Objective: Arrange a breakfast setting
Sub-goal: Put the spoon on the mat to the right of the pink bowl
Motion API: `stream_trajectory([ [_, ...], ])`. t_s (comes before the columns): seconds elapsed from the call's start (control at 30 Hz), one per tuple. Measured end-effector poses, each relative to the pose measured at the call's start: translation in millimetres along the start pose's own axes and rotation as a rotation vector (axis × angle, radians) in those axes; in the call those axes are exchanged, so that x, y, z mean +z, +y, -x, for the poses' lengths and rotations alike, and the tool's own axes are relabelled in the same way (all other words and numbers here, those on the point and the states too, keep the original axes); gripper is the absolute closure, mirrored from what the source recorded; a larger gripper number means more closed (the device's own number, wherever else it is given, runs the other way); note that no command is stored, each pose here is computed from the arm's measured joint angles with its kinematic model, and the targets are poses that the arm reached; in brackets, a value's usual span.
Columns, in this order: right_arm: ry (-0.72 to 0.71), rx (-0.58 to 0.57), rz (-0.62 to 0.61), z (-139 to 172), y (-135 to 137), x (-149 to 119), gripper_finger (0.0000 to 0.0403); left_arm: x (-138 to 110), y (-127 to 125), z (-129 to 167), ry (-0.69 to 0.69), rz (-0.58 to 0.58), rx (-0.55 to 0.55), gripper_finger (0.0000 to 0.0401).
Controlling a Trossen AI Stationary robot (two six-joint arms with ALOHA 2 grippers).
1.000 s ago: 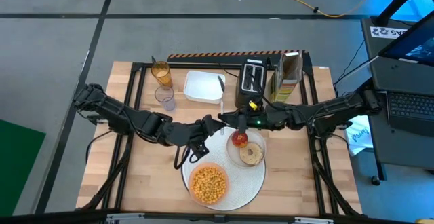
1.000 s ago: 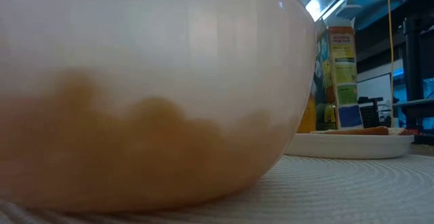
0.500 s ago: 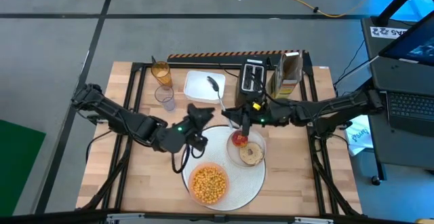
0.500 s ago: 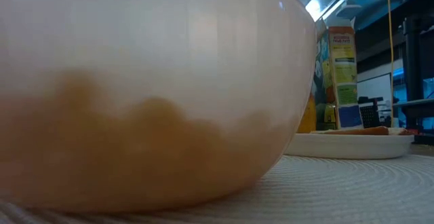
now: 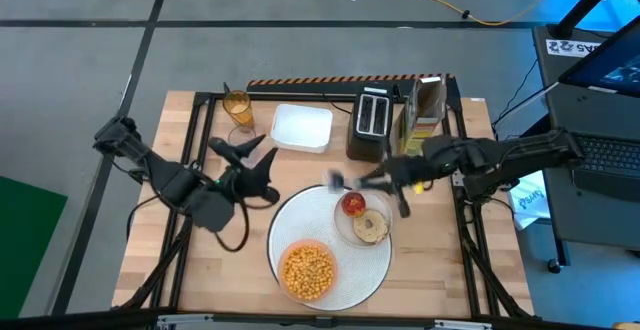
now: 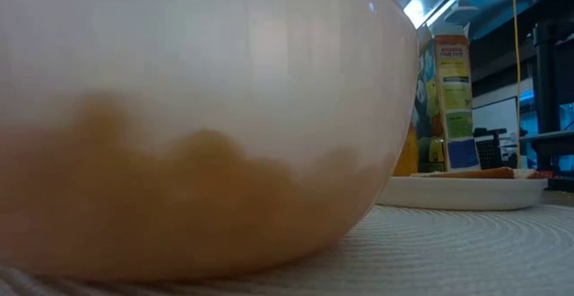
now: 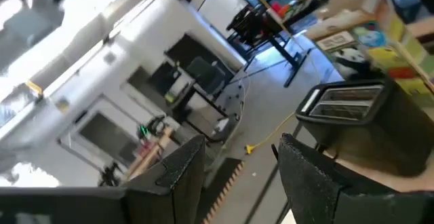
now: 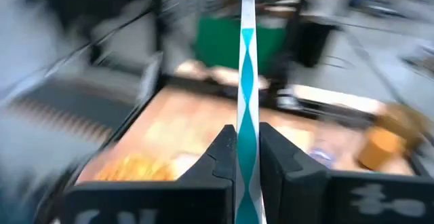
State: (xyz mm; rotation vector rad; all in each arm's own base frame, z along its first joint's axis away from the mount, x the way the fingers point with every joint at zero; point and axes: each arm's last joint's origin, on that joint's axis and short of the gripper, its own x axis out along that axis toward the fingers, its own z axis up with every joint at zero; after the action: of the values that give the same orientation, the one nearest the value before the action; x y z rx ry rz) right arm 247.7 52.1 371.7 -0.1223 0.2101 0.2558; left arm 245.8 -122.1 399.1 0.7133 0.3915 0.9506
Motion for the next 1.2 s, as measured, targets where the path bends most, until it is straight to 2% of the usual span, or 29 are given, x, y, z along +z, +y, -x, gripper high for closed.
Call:
stream_trajectory([
  [0.13,0.087,0.260,0.297,1,8,-14,0.0386,-1,2,-8,0.021,0.033,0.022,0.0227],
  [0.2,0.126,0.348,0.428,-1,11,-23,0.0386,-1,2,-10,0.025,0.032,0.024,0.0227],
  [0.27,0.210,0.399,0.476,-4,12,-34,0.0386,-1,2,-13,0.031,0.036,0.027,0.0227],
  [0.4,0.265,0.461,0.609,-15,15,-46,0.0386,-2,2,-18,0.040,0.089,0.038,0.0227],
  [0.73,0.365,0.714,1.006,-57,65,-86,0.0386,-3,3,-31,0.056,0.220,0.044,0.0227],
  [0.87,0.390,0.771,1.104,-74,80,-103,0.0386,-3,4,-36,0.063,0.289,0.046,0.0227],
  [0.97,0.378,0.768,1.148,-85,88,-110,0.0386,-2,3,-38,0.055,0.359,0.021,0.0227],
  [1.07,0.341,0.750,1.151,-97,91,-114,0.0386,-2,3,-38,0.048,0.382,-0.004,0.0227],
  [1.2,0.341,0.767,1.088,-106,95,-122,0.0386,-1,2,-35,0.038,0.380,-0.030,0.0227],
])
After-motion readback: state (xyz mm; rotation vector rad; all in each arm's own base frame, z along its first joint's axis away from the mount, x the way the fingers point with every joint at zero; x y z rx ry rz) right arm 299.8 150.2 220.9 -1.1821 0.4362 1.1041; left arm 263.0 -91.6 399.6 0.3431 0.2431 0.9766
